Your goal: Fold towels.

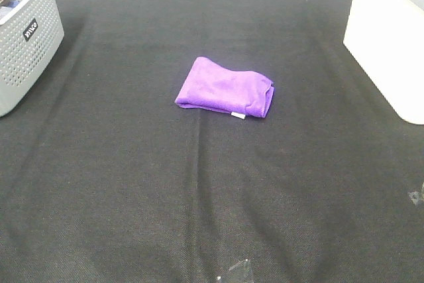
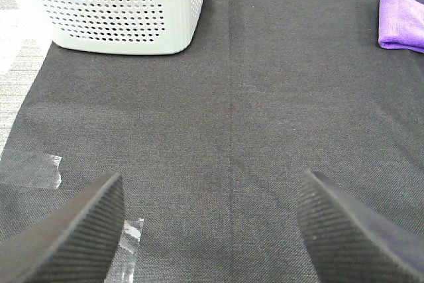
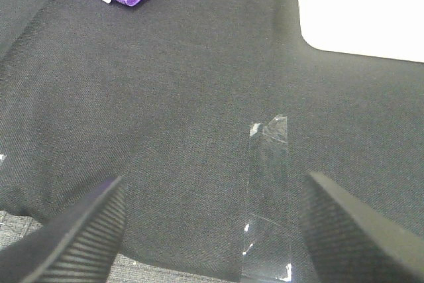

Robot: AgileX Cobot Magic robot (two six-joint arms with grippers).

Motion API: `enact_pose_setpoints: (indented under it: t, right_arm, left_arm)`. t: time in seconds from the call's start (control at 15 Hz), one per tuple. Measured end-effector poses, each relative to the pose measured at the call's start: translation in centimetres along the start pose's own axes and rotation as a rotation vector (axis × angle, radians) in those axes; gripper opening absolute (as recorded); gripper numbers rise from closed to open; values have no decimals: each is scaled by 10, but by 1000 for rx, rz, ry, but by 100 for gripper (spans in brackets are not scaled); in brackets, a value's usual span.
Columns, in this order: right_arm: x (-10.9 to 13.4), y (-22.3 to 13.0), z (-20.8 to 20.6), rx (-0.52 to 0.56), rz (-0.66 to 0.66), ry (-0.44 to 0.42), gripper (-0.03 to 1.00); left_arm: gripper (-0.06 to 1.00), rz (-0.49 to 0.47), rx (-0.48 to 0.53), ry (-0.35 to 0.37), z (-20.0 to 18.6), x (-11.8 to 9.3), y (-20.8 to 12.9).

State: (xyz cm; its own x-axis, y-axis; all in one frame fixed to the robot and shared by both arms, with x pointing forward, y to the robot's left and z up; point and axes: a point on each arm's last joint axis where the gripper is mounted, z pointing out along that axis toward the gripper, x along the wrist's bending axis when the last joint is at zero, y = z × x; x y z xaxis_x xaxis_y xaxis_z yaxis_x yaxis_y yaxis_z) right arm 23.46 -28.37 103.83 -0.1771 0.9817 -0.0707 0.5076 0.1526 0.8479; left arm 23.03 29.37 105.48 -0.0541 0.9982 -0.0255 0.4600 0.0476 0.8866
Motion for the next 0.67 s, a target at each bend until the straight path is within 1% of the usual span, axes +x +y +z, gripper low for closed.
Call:
enact_pose_setpoints:
  t: [0.67]
  right_arm:
    - [0,0,0,0,0,0,71]
  left_arm:
    - [69,0,0,-1,0,0,0]
